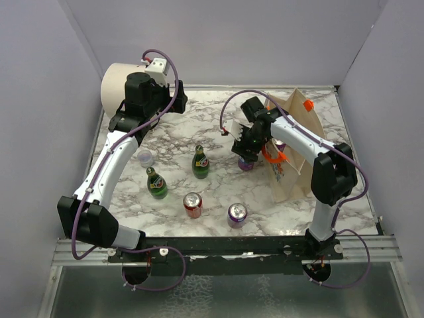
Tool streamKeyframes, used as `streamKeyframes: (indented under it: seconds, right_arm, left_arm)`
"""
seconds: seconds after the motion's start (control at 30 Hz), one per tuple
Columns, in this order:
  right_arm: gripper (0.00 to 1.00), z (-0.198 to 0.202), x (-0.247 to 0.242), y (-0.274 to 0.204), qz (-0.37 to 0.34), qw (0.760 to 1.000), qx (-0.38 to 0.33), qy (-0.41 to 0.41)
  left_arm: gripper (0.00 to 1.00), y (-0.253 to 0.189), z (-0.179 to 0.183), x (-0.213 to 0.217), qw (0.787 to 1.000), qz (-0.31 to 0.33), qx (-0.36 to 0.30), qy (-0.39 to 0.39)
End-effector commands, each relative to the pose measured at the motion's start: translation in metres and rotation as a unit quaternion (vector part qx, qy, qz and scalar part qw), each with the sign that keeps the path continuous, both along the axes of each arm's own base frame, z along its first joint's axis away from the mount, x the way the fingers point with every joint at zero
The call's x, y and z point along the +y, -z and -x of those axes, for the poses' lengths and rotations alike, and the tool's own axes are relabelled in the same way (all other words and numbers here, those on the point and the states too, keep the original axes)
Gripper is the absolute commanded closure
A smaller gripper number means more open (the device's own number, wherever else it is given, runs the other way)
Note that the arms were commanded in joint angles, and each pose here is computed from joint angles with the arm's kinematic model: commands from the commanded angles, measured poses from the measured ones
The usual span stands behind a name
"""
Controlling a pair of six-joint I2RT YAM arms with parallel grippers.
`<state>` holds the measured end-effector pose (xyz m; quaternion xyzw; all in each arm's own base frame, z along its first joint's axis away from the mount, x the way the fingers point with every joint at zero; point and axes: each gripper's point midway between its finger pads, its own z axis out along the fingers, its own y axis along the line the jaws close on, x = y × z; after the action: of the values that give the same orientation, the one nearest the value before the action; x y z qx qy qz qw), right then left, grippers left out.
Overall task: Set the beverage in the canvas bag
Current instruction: Pick up the drink from the center of the board, then place the drink in the canvas bag.
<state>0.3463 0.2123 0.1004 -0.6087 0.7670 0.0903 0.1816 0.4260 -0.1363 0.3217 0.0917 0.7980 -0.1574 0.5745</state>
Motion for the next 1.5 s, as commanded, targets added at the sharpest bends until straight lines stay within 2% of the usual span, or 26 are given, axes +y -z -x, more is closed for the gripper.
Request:
streamKeyframes:
  seconds: [0.0, 0.27, 0.33, 0.5, 0.6, 0.87, 1.07, 1.23, 1.47]
  right_arm:
    - [0.4, -0.002, 0.01, -0.005, -0.021, 1.0, 0.005, 0.006]
    - [0.64, -0.002, 0.035, -0.049, -0.1, 0.995, -0.002, 0.014]
    - [0.73, -0.003, 0.041, -0.063, -0.117, 0.993, -0.007, 0.012]
    - [0.89, -0.009, 0.055, -0.112, -0.169, 0.985, -0.026, 0.022]
    - [0.95, -0.011, 0.061, -0.148, -0.201, 0.978, -0.044, 0.031]
    - [0.99, -0.013, 0.05, -0.235, -0.251, 0.955, -0.147, 0.063]
    - [0.99, 0.003, 0.026, -0.277, -0.265, 0.938, -0.204, 0.091]
    - [0.99, 0.023, -0.003, -0.306, -0.269, 0.921, -0.257, 0.119]
    - [0.99, 0.027, -0.068, -0.314, -0.267, 0.899, -0.277, 0.209]
  left_arm:
    - [0.06, -0.016, -0.002, -0.009, 0.999, 0.021, -0.022, 0.024]
    - [0.09, -0.018, 0.003, -0.023, 0.997, 0.036, -0.025, 0.065]
    - [0.09, -0.019, 0.003, -0.025, 0.996, 0.037, -0.026, 0.071]
    - [0.1, -0.019, 0.005, -0.027, 0.996, 0.041, -0.027, 0.078]
    - [0.1, -0.016, 0.005, -0.027, 0.996, 0.042, -0.023, 0.076]
    - [0.14, -0.014, 0.003, -0.032, 0.995, 0.042, -0.023, 0.092]
    - [0.17, -0.008, -0.004, -0.046, 0.994, 0.043, -0.016, 0.104]
    - [0.17, -0.002, 0.0, -0.076, 0.989, 0.035, -0.017, 0.141]
    - [0.17, 0.002, 0.026, -0.146, 0.974, 0.035, -0.014, 0.224]
